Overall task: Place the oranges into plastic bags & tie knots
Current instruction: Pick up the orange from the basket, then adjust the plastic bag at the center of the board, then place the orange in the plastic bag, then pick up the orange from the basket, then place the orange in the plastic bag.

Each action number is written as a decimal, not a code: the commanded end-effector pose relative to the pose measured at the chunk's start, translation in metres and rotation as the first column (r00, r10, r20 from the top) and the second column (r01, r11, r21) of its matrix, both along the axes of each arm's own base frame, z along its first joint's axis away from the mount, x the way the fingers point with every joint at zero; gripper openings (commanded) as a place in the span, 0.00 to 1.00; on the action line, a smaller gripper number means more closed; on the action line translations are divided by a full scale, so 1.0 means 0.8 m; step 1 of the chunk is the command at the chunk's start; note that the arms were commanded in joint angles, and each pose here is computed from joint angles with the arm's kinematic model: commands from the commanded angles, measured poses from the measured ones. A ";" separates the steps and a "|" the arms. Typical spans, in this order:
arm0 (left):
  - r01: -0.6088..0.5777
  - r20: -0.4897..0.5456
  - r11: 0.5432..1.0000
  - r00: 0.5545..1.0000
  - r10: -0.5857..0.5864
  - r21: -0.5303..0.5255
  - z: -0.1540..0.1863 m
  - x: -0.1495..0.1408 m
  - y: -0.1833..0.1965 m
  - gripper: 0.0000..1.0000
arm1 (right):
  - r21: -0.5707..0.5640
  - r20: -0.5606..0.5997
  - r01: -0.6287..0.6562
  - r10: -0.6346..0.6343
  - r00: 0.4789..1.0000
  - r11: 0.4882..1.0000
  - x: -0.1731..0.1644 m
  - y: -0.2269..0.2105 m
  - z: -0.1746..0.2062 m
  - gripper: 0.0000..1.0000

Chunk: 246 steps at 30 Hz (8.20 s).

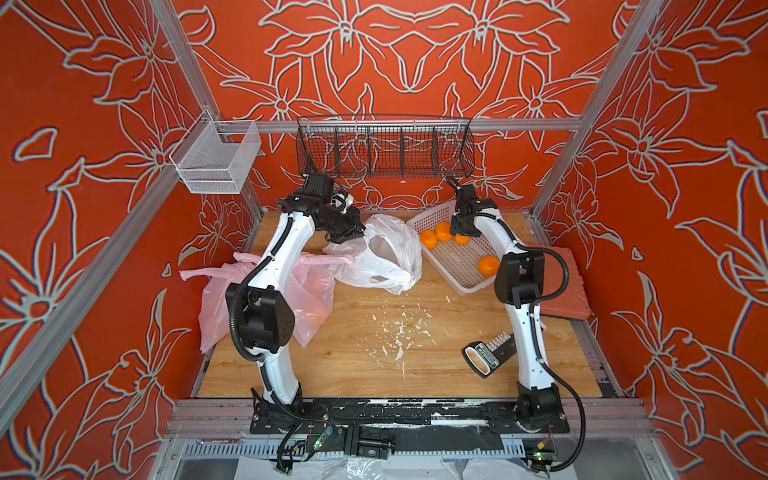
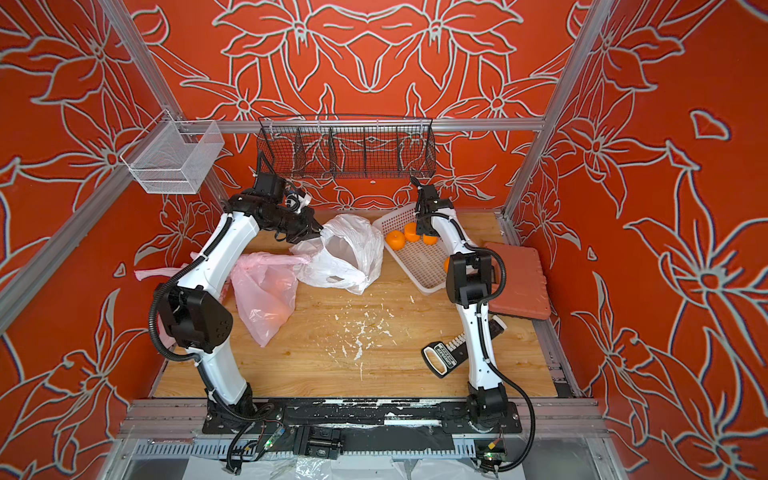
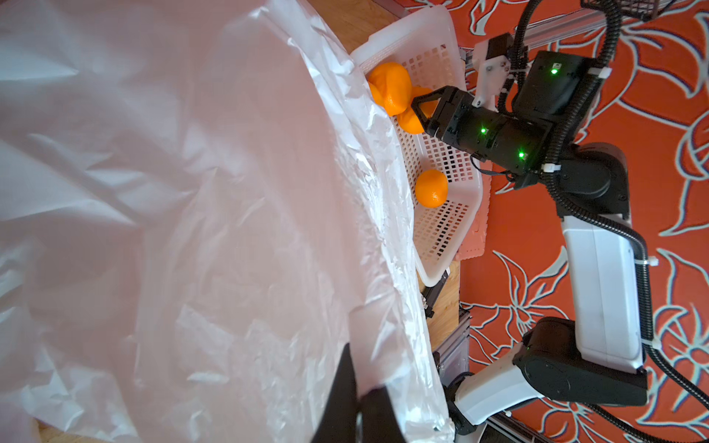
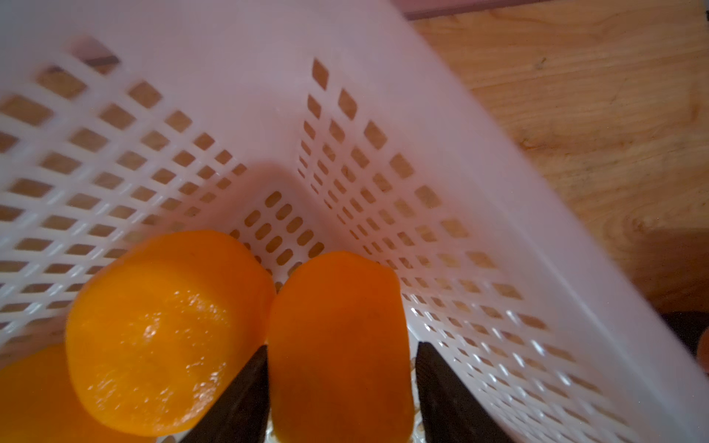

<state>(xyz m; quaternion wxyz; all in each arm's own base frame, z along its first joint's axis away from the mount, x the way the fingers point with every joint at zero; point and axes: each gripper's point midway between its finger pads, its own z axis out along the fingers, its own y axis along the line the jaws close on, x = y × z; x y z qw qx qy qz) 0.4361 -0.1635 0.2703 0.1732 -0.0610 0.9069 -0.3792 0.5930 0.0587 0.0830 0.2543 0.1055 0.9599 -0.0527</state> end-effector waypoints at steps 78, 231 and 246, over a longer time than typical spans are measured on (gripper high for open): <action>0.106 0.027 0.979 0.994 -0.103 -0.174 0.060 -0.131 -0.081 0.00 | 0.450 0.458 -0.670 0.491 0.741 0.591 -0.327 0.234 0.309 0.28; 0.101 0.127 0.934 0.980 -0.153 0.343 -0.012 -0.066 0.055 0.00 | 0.459 0.524 -0.664 0.424 0.739 0.590 -0.307 0.349 0.297 0.80; 0.082 0.115 0.932 0.985 -0.130 0.352 -0.018 -0.064 0.059 0.00 | 0.119 0.712 -0.601 0.354 0.606 0.790 -0.374 0.191 0.338 0.91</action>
